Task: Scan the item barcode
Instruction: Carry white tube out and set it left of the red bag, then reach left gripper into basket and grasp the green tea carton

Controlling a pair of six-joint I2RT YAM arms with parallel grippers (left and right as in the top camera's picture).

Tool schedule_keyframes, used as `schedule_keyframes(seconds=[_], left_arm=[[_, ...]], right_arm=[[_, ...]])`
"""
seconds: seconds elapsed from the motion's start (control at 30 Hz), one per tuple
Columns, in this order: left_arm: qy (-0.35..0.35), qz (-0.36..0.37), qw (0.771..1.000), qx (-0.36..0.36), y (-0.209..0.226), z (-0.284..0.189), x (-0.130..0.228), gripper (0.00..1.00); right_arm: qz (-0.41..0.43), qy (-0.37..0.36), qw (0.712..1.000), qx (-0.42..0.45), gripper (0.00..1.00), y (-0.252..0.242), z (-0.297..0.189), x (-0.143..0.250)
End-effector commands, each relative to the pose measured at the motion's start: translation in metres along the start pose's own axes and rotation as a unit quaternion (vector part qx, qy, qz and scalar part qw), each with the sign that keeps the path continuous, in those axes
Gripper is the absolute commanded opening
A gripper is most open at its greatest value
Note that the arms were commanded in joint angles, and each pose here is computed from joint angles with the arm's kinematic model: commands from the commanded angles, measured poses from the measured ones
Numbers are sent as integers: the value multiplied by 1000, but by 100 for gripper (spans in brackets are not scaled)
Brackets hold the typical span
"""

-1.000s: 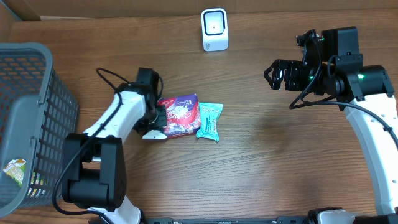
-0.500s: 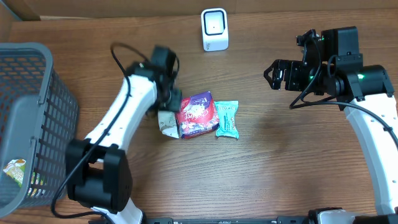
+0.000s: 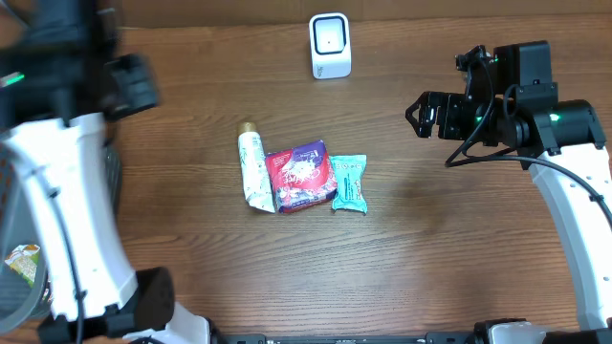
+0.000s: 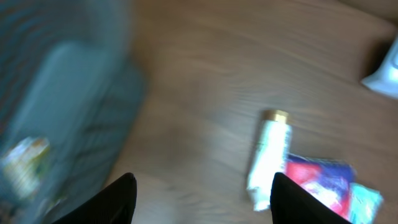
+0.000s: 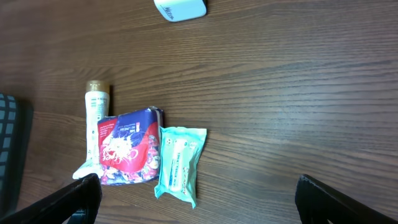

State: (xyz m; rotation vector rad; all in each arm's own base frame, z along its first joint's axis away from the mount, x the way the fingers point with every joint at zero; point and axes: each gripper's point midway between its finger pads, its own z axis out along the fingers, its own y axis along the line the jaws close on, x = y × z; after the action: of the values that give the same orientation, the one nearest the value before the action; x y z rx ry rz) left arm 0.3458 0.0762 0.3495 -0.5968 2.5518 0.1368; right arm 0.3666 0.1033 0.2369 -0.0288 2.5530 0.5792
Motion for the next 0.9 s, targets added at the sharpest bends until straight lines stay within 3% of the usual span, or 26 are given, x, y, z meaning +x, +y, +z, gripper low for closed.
schedule_keyframes(seconds=[0.0, 0.37, 0.53, 0.73, 0.87], left_arm=[[-11, -118, 992, -46, 64, -12, -1, 61], [50, -316, 932, -169, 212, -1, 68, 62], [70, -386, 908, -147, 243, 34, 95, 62], [93, -420, 891, -144, 264, 88, 126, 63], [101, -416, 888, -169, 276, 127, 149, 75]], right_arm=[[-4, -17, 1000, -5, 100, 4, -8, -10], [-4, -17, 1000, -5, 100, 4, -8, -10], [-4, -15, 1000, -4, 100, 3, -8, -10], [-7, -17, 1000, -5, 100, 4, -8, -10], [-7, -19, 1000, -5, 100, 4, -8, -11]])
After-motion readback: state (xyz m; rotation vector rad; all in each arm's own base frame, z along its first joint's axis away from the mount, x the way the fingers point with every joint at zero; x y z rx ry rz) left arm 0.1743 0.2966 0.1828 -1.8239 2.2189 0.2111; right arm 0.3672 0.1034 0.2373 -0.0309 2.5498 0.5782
